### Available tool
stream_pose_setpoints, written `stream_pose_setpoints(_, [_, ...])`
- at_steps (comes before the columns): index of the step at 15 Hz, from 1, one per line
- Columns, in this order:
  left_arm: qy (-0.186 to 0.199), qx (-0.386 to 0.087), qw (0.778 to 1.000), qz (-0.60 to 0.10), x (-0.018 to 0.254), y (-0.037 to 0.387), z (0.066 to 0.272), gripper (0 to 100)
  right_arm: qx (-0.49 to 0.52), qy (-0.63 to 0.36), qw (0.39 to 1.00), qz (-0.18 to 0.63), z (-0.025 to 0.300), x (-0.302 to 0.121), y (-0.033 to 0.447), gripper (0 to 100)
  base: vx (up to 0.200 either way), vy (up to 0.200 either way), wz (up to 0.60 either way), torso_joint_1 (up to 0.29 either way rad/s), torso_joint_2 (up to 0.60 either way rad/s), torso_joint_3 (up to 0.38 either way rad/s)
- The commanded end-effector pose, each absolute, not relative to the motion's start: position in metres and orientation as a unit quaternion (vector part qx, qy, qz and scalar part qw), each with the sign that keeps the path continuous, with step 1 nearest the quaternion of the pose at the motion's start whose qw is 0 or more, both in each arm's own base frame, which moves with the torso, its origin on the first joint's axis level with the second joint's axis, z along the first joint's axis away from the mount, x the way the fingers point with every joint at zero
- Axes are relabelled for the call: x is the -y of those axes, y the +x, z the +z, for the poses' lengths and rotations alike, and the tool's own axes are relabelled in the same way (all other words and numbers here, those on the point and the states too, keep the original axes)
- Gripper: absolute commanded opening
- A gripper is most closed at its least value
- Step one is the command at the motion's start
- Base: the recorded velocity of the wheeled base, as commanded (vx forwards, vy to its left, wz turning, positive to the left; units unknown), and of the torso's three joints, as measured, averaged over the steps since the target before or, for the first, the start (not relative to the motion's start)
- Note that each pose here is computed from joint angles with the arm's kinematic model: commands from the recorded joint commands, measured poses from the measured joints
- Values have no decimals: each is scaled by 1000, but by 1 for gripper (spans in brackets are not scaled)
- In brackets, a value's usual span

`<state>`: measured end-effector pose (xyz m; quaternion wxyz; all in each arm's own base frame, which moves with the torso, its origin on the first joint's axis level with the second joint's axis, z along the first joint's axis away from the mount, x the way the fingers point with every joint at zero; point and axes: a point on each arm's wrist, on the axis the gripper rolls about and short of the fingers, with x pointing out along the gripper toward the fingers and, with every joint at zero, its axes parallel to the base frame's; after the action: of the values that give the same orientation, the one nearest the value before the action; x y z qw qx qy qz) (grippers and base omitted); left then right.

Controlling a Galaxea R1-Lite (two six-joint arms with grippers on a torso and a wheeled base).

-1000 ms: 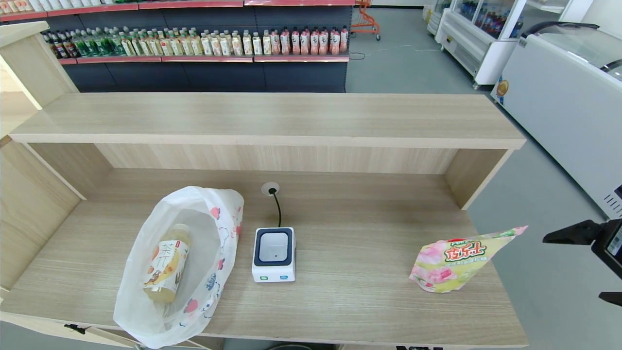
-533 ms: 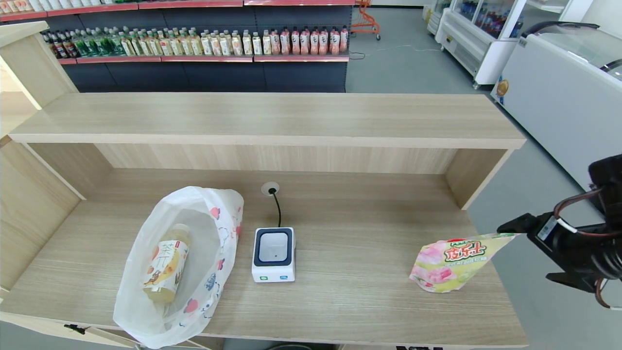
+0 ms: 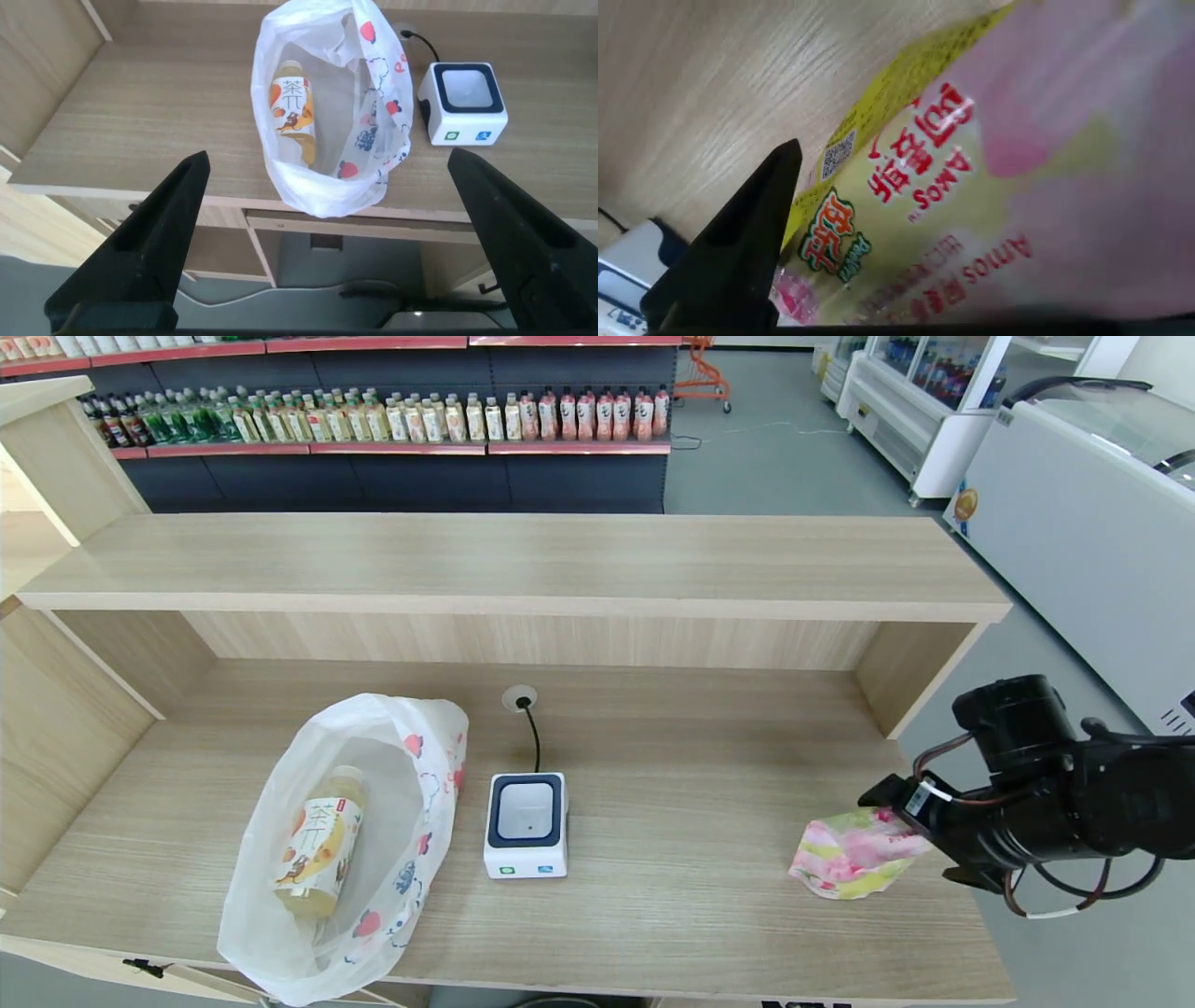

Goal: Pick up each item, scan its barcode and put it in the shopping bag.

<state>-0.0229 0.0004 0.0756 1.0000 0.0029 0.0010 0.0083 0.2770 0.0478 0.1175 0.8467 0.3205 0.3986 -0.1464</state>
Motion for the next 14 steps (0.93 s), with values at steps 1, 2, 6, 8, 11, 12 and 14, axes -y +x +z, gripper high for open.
stream_pose_setpoints(1, [3,-1,1000,8,0,-23,76,100,-412,309,846,-138,101,-58,287,0,0,0,0,0,0,0])
stream_pose_setpoints(2, [3,-1,1000,8,0,-23,76,100,-415,301,848,-135,98,-59,289,0,0,0,0,0,0,0])
stream_pose_setpoints(6, [3,-1,1000,8,0,-23,76,100,-442,173,868,-147,74,-63,286,0,0,0,0,0,0,0])
stream_pose_setpoints(8, [3,-1,1000,8,0,-23,76,100,-432,150,879,-135,76,-65,286,0,0,0,0,0,0,0])
stream_pose_setpoints(11, [3,-1,1000,8,0,-23,76,100,-365,103,922,-73,119,-63,281,0,0,0,0,0,0,0])
stream_pose_setpoints(12, [3,-1,1000,8,0,-23,76,100,-333,87,939,-24,140,-62,274,0,0,0,0,0,0,0])
stream_pose_setpoints(14, [3,-1,1000,8,0,-23,76,100,-264,56,957,106,182,-61,250,0,0,0,0,0,0,0])
